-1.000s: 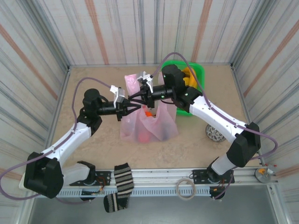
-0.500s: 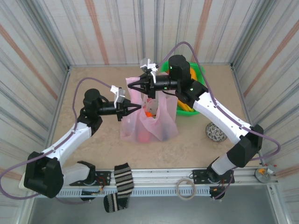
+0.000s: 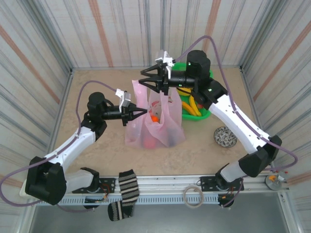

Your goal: Place the fake fruits into the plastic bag and tie a complex knot

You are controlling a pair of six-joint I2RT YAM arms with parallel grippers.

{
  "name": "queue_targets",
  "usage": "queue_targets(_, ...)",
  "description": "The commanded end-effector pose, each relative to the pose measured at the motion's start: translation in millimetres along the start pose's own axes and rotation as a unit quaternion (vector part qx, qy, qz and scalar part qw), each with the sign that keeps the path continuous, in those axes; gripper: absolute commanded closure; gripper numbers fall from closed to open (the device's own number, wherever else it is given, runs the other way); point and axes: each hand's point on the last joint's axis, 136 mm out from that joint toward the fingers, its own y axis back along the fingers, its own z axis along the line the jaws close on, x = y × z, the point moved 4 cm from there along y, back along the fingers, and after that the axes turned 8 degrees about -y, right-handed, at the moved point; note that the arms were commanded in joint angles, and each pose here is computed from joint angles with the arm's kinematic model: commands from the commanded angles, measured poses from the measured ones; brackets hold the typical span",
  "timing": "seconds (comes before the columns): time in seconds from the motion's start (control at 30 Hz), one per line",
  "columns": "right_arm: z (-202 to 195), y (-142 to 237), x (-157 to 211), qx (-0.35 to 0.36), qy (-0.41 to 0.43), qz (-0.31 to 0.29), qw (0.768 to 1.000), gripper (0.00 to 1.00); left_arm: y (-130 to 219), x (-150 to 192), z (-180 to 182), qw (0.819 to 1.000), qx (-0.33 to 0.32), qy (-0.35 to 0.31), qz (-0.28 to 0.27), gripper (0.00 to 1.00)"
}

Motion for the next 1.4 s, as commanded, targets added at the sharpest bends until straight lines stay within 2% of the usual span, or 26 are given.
queue_targets(0.0, 0.3, 47.8, -15.3, 0.089, 0.018, -0.021, 0.996, 0.37, -0.7, -9.2, -2.1, 1.000, 0.002, -0.028, -0.007, 1.00)
queue_targets(0.07, -11.6, 72.0, -4.4, 0.134, 0.003, -0.019, 0.991, 0.21, -0.2, -9.8, -2.2, 1.000, 0.000, -0.030, -0.007, 1.00)
queue_targets(0.13, -22.6, 92.9, 14.5, 0.167, -0.018, -0.017, 0.986, 0.01, 0.4, -10.3, -2.1, 1.000, -0.003, -0.030, -0.007, 1.00)
queue_targets(0.2, -27.1, 103.1, 40.2, 0.177, -0.026, -0.012, 0.984, 0.01, 1.3, -11.4, -1.8, 0.999, -0.008, -0.033, -0.006, 1.00)
queue_targets(0.37, -36.5, 99.6, 91.4, 0.177, -0.048, -0.002, 0.983, 0.01, 1.6, -12.2, -1.6, 0.999, -0.011, -0.033, -0.005, 1.00)
queue_targets(0.47, -44.9, 92.2, 107.6, 0.174, -0.057, -0.005, 0.983, 0.01, 1.2, -12.6, -1.3, 0.999, -0.010, -0.032, -0.004, 1.00)
queue_targets(0.7, -40.5, 61.1, 135.0, 0.142, -0.043, 0.030, 0.989, 0.01, 1.4, -12.1, 0.1, 0.999, -0.016, -0.030, -0.002, 1.00)
queue_targets(0.97, -32.6, 57.2, 135.9, 0.145, -0.002, 0.021, 0.989, 0.01, 1.5, -12.2, 0.8, 0.999, -0.019, -0.030, 0.000, 1.00)
queue_targets(1.17, -22.3, 51.1, 136.7, 0.174, 0.054, 0.035, 0.983, 0.01, 1.1, -10.7, 1.9, 0.999, -0.022, -0.028, 0.001, 1.00)
queue_targets(1.37, -15.2, 49.1, 126.6, 0.203, 0.071, 0.029, 0.976, 0.01, 1.2, -11.3, 2.7, 0.999, -0.022, -0.027, 0.001, 1.00)
